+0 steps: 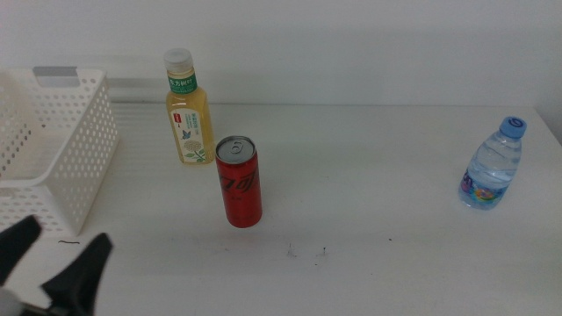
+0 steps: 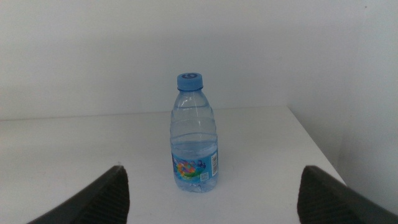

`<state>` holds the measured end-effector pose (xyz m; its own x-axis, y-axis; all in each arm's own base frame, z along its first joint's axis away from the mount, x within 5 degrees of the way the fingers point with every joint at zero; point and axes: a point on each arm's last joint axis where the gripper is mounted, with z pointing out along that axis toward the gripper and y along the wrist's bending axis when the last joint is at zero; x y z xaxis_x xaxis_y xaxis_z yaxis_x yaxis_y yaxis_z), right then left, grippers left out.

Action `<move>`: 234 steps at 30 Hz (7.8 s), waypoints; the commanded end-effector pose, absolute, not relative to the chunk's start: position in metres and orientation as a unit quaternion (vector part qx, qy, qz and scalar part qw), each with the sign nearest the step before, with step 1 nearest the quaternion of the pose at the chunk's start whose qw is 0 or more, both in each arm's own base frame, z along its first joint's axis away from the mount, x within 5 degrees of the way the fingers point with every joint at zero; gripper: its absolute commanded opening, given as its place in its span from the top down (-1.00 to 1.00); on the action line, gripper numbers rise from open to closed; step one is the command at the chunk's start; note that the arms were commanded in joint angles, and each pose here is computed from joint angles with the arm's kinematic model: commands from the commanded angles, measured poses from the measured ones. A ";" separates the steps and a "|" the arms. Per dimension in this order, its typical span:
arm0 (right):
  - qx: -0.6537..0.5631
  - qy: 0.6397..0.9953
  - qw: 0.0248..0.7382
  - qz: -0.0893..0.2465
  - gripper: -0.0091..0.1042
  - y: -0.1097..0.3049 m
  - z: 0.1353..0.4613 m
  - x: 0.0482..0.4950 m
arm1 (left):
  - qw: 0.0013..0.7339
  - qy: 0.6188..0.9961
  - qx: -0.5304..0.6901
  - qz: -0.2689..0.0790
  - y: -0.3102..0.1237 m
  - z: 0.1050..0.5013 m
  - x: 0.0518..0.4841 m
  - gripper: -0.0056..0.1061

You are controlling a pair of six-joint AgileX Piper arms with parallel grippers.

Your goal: Use arms to grab the bottles and put them into the dustbin to the left of the table.

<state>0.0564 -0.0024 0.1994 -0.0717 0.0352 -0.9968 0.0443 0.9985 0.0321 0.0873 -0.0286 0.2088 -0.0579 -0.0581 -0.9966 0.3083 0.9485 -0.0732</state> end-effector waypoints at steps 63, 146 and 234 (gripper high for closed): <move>0.029 0.729 0.684 -0.007 -0.80 -0.003 0.199 0.056 | 0.612 0.746 0.168 -0.201 -0.085 0.153 0.167 -0.78; 0.029 0.729 0.684 -0.007 -0.80 -0.003 0.199 0.056 | 0.609 0.737 0.177 -0.234 -0.152 0.098 0.308 -0.05; 0.029 0.729 0.684 -0.007 -0.80 -0.003 0.199 0.056 | 0.229 0.972 0.016 0.053 0.109 0.299 0.401 0.34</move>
